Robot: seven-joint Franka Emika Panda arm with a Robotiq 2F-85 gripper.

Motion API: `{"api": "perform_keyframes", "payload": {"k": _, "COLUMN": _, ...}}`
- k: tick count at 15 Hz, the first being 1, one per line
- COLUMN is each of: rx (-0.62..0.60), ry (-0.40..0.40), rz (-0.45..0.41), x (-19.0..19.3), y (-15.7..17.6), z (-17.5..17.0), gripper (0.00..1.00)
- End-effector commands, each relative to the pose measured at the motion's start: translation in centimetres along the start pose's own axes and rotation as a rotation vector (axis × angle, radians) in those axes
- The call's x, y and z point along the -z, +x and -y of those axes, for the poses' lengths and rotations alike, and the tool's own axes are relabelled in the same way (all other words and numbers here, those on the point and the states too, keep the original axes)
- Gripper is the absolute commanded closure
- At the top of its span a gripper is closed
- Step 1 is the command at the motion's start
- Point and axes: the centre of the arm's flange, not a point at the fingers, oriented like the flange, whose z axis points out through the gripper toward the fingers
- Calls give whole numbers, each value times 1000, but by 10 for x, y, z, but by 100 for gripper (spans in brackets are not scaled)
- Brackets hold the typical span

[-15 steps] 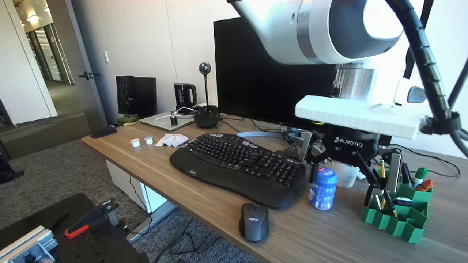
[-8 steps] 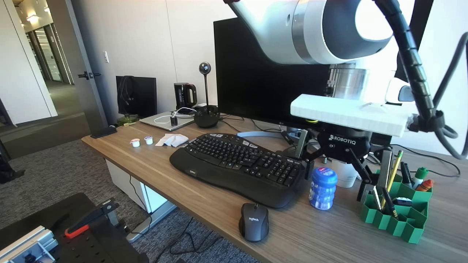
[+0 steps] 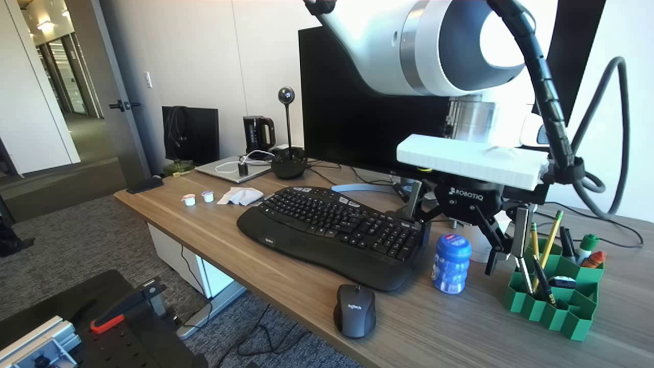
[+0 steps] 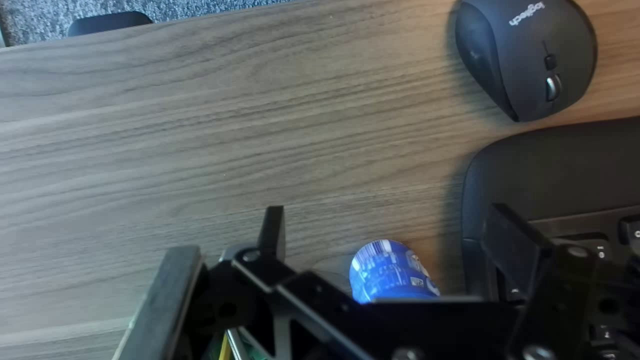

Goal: Move the blue bottle to the left

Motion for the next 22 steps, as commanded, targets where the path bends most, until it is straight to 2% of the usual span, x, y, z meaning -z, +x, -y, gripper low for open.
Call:
{"api": "perform_keyframes", "payload": {"k": 1, "rx": -35, "ry": -5, "rz": -11, "x": 0, "y": 25, "z": -5, "gripper": 0}}
{"api": "perform_keyframes", "payload": {"k": 10, "rx": -41, "ry": -6, "rz": 2, "x": -6, "y": 49, "z": -1, "gripper": 0}}
{"api": "perform_keyframes", "payload": {"k": 22, "rx": 18, "ry": -27, "rz": 5, "x": -12, "y": 76, "z": 17, "gripper": 0}}
